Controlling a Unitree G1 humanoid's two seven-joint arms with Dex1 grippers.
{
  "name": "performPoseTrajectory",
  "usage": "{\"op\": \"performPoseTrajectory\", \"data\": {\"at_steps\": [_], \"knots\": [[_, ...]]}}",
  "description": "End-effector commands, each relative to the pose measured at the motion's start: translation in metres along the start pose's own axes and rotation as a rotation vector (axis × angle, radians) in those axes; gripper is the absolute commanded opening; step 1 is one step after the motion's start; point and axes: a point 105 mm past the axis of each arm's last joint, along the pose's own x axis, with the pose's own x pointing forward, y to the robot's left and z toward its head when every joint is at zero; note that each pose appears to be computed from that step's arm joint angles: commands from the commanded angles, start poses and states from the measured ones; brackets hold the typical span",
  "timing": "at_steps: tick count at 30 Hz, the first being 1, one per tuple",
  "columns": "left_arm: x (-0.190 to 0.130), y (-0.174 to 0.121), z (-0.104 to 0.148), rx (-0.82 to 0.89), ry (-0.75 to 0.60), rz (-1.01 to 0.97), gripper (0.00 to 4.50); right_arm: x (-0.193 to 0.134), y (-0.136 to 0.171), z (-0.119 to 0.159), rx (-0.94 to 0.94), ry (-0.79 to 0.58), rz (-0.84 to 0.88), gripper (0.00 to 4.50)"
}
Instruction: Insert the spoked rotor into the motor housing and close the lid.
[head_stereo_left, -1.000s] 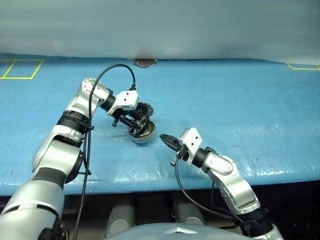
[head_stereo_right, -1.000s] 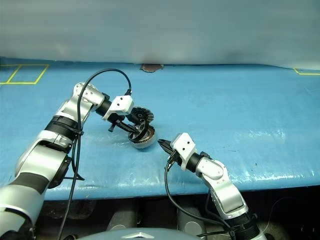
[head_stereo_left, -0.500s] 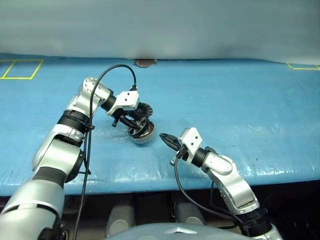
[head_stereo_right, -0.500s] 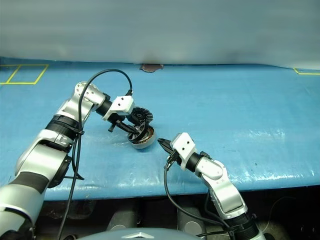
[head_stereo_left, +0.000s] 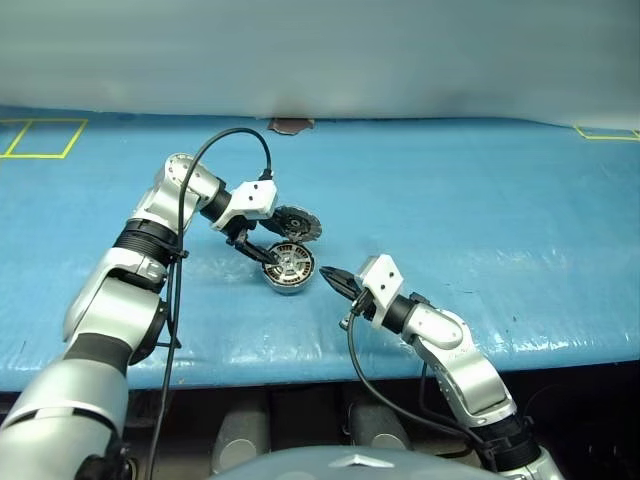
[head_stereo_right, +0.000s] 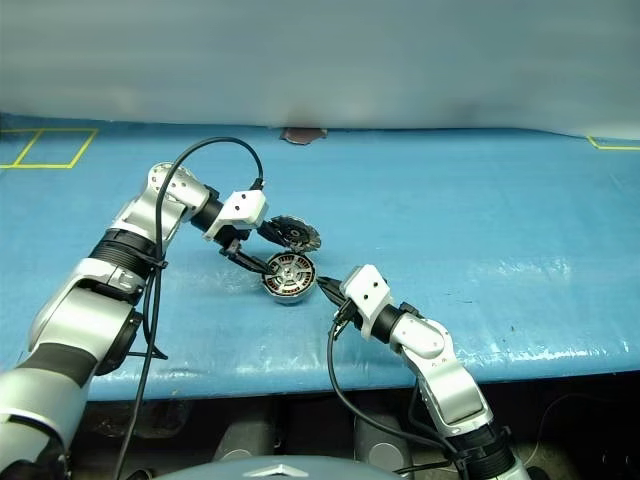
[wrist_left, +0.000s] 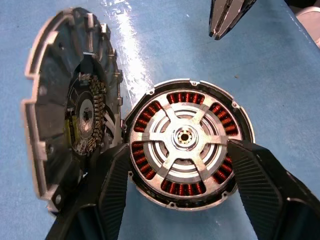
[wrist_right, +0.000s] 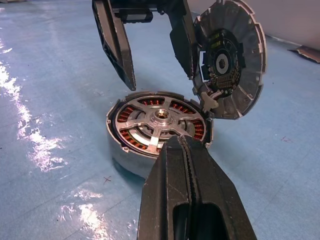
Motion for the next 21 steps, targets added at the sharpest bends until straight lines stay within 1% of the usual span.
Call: {"op": "performPoseTrajectory", "data": {"at_steps": [1,6,12,16,19,21], "knots": [[-0.016,0.008,0.014,0.03,-0.028,0.05,3.14,0.0,-0.004,0.012,-0.027,-0.047,-0.015,0.0],[-0.023,0.011,0.02,0.019,-0.086,0.083,3.14,0.0,-0.005,0.012,-0.024,-0.047,-0.016,0.0],[-0.028,0.005,0.014,-0.015,-0.117,0.098,3.14,0.001,-0.006,0.01,-0.015,-0.043,-0.011,0.0],[-0.036,0.001,0.016,-0.047,-0.204,0.149,3.14,0.003,-0.006,0.014,-0.027,-0.05,-0.013,0.0],[-0.04,-0.005,0.01,-0.071,-0.252,0.215,3.14,0.01,-0.007,0.02,-0.019,-0.068,-0.027,0.0],[-0.04,-0.01,0.002,-0.089,-0.265,0.271,3.14,0.017,-0.007,0.017,-0.011,-0.05,-0.039,0.0]]}}
